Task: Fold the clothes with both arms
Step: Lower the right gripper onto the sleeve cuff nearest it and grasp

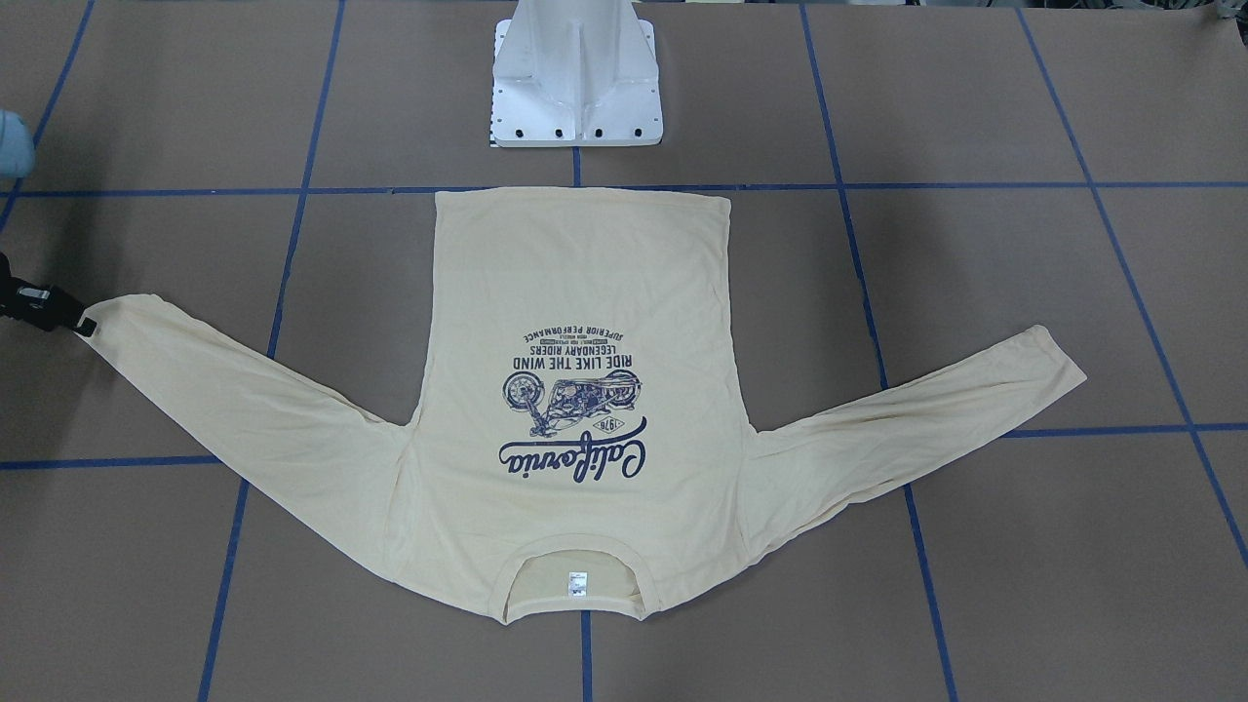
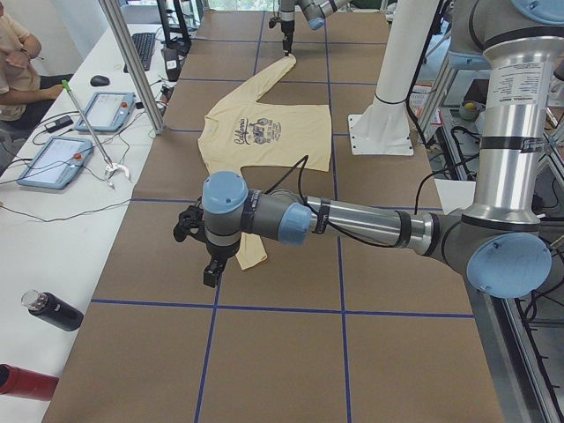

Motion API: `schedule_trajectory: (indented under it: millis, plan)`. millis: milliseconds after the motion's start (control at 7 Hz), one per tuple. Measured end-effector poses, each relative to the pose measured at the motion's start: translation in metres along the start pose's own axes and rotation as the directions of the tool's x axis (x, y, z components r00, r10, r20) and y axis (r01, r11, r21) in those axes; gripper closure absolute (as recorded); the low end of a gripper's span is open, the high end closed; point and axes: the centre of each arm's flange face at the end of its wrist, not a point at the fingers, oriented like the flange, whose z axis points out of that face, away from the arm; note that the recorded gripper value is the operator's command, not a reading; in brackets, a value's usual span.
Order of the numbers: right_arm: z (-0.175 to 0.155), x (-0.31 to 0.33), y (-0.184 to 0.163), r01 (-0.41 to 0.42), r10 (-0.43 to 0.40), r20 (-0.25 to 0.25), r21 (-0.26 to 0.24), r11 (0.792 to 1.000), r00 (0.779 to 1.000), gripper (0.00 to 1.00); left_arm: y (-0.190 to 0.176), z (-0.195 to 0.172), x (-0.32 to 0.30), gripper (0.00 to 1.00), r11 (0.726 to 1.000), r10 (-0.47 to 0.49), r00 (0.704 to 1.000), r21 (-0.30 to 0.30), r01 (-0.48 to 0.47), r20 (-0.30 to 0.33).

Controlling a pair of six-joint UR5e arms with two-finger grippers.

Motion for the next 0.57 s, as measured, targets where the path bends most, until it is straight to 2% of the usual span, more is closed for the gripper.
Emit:
schedule_trajectory:
  millis: [143, 571]
  plan:
    - [-0.0001, -0.0018, -0.0007, -0.007, 0.007, 0.002, 0.001, 1.0, 1.0, 1.0, 0.0002, 0.0005, -0.0005, 0.0, 1.0, -0.001, 1.0, -0.001, 0.001, 0.0]
    - [-0.0026, -0.0062, -0.0002, -0.011, 0.011, 0.011, 0.0, 1.0, 1.0, 1.0, 0.0004, 0.0012, -0.0011, 0.0, 1.0, -0.002, 1.0, -0.002, 0.002, 0.0]
